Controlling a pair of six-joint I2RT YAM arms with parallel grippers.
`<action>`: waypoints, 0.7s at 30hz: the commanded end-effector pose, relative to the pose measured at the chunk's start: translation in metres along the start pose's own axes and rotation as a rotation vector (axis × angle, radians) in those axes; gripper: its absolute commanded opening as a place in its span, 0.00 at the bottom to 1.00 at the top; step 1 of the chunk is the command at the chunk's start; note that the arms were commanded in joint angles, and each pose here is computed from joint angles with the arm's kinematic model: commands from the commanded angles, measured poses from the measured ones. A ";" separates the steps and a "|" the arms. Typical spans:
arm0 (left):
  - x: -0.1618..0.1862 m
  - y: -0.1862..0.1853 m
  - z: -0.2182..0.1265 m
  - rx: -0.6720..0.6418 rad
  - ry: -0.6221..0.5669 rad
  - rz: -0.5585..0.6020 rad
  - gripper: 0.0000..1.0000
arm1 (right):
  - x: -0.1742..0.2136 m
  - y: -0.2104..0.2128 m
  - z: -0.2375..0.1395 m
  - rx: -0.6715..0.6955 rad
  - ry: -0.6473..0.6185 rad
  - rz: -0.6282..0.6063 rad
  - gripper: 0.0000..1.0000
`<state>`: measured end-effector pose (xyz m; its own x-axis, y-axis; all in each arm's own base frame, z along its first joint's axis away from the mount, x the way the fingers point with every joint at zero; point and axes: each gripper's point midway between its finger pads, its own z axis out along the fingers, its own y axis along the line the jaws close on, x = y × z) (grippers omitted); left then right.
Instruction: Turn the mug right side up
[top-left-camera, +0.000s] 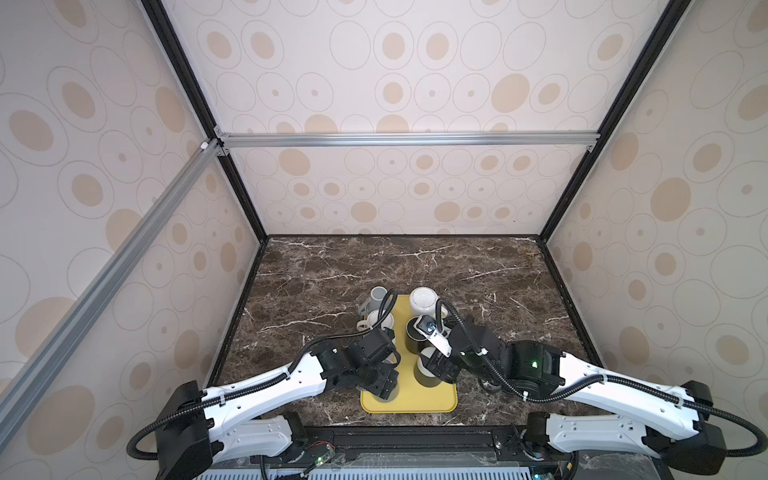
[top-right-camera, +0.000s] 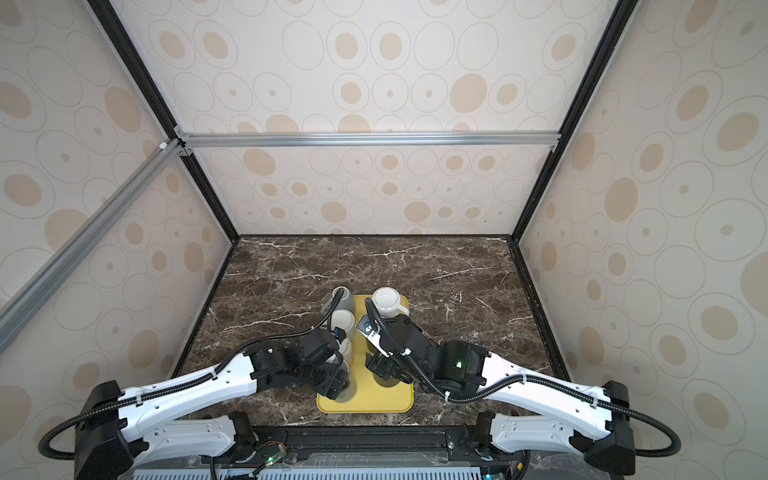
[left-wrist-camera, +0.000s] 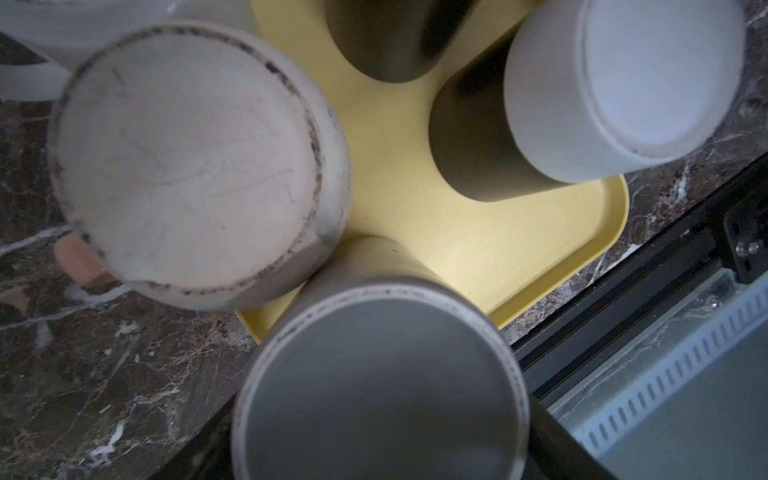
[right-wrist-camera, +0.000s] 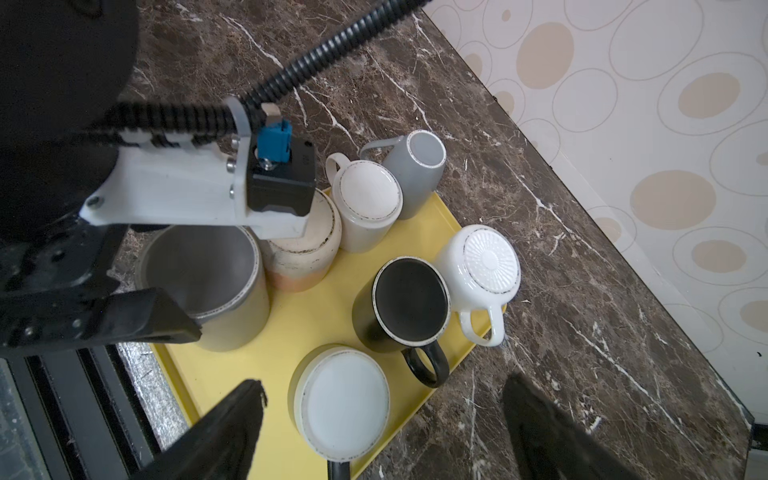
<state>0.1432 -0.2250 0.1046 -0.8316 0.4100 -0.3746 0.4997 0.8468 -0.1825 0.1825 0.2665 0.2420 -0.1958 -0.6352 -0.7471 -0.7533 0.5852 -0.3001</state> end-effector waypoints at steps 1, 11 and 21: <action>-0.008 -0.002 0.003 -0.023 -0.048 -0.045 0.80 | 0.003 0.000 -0.001 0.004 -0.001 0.006 0.93; -0.016 0.003 -0.007 -0.068 -0.129 -0.055 0.89 | 0.003 -0.001 -0.001 0.008 0.000 0.011 0.93; -0.017 0.001 -0.010 -0.049 -0.150 -0.043 0.93 | 0.005 -0.001 0.001 0.014 0.006 0.010 0.93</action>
<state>0.1516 -0.2309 0.1145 -0.8138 0.3475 -0.4658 0.4662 0.8689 -0.1662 0.1825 0.2662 0.2401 -0.2024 -0.6329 -0.7473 -0.7514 0.5898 -0.2959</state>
